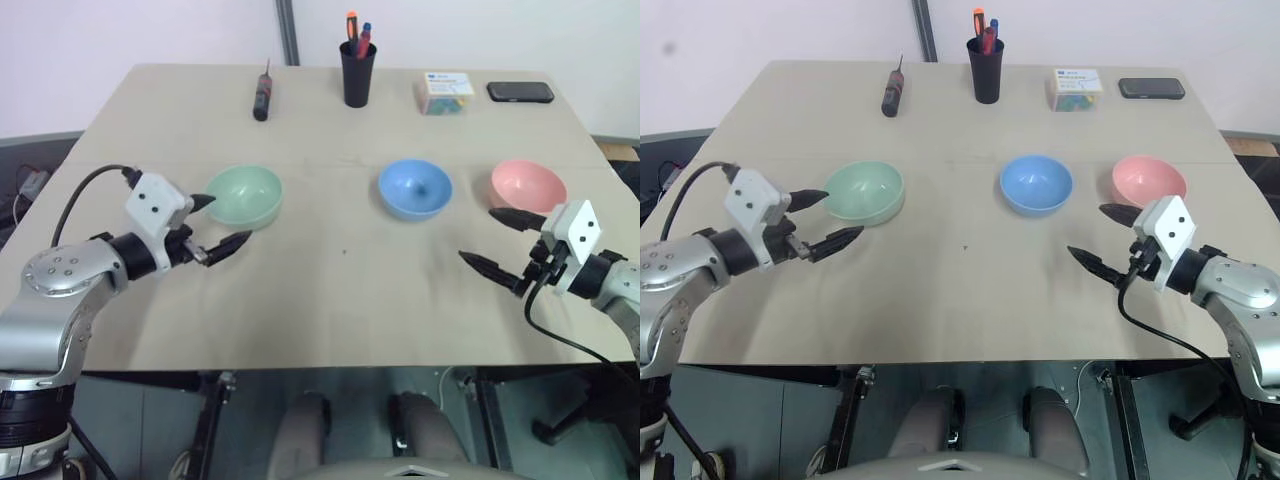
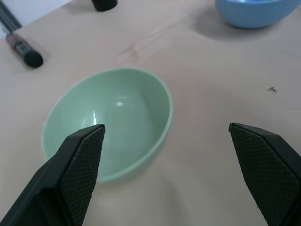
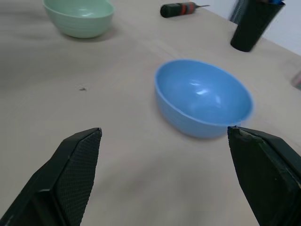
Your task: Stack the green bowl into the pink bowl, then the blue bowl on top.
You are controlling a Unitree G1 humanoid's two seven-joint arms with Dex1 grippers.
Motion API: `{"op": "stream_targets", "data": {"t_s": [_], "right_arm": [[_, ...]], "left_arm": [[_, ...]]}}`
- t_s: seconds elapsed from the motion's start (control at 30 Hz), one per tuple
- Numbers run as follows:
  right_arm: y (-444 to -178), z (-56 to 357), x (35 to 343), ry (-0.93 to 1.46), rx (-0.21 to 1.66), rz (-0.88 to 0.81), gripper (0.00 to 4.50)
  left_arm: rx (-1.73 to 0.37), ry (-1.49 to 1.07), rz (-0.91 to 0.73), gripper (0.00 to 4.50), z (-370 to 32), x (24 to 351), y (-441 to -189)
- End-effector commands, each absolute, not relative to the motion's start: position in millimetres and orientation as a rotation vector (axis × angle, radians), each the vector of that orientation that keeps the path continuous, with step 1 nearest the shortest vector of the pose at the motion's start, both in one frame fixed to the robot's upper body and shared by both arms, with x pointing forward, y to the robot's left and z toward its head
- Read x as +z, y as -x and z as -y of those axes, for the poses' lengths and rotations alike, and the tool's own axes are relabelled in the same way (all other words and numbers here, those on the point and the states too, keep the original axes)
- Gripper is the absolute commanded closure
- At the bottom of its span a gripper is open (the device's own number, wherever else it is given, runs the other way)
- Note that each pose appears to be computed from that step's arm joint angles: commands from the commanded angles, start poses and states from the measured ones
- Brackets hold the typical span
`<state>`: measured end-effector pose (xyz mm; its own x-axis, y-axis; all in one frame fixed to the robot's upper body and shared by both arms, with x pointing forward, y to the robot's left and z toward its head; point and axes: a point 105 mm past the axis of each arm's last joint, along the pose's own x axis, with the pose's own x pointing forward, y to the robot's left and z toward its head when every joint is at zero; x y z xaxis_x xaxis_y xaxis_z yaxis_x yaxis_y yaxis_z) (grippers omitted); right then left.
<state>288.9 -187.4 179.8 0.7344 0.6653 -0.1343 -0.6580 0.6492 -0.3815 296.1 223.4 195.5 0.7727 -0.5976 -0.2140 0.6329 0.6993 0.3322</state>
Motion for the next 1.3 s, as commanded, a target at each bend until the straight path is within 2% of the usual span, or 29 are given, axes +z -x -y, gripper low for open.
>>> {"op": "stream_targets", "data": {"t_s": [0.03, 0.07, 0.13, 0.27, 0.5, 0.6, 0.8, 0.87, 0.9, 1.03, 1.1, 1.2, 1.3], "right_arm": [[-310, 214, 185, 0.520, 0.554, 0.013, 0.00], [-318, 223, 180, 0.567, 0.491, -0.038, 0.00], [-332, 238, 171, 0.593, 0.388, -0.121, 0.00], [-350, 242, 158, 0.616, 0.400, -0.220, 0.00], [-393, 248, 153, 0.603, 0.373, -0.292, 0.00], [-401, 250, 152, 0.608, 0.381, -0.311, 0.79], [-405, 253, 153, 0.629, 0.404, -0.313, 3.47], [-406, 253, 155, 0.636, 0.410, -0.306, 4.28], [-405, 253, 157, 0.638, 0.411, -0.302, 4.47], [-392, 246, 171, 0.652, 0.468, -0.271, 4.47], [-369, 230, 176, 0.663, 0.584, -0.271, 4.47], [-320, 188, 174, 0.646, 0.787, -0.286, 4.47], [-292, 153, 164, 0.638, 0.845, -0.272, 4.47]], "left_arm": [[-0.874, -0.323, -0.012, 0.04, -194, 207, -278], [-0.906, -0.310, 0.053, 0.04, -189, 210, -275], [-0.971, -0.261, 0.086, 0.04, -181, 209, -269], [-1.066, -0.205, 0.130, 0.04, -171, 210, -264], [-1.223, -0.145, 0.217, 0.04, -151, 219, -256], [-1.241, -0.137, 0.218, 0.00, -146, 218, -256], [-1.229, -0.125, 0.212, 0.00, -144, 217, -255], [-1.218, -0.122, 0.207, 0.00, -144, 216, -255], [-1.213, -0.120, 0.205, 0.00, -145, 216, -255], [-1.181, -0.114, 0.195, 0.00, -149, 212, -256], [-1.156, -0.105, 0.179, 0.00, -154, 207, -255], [-1.103, -0.105, 0.146, 0.00, -165, 198, -256], [-1.048, -0.118, 0.126, 0.00, -176, 190, -260]]}}
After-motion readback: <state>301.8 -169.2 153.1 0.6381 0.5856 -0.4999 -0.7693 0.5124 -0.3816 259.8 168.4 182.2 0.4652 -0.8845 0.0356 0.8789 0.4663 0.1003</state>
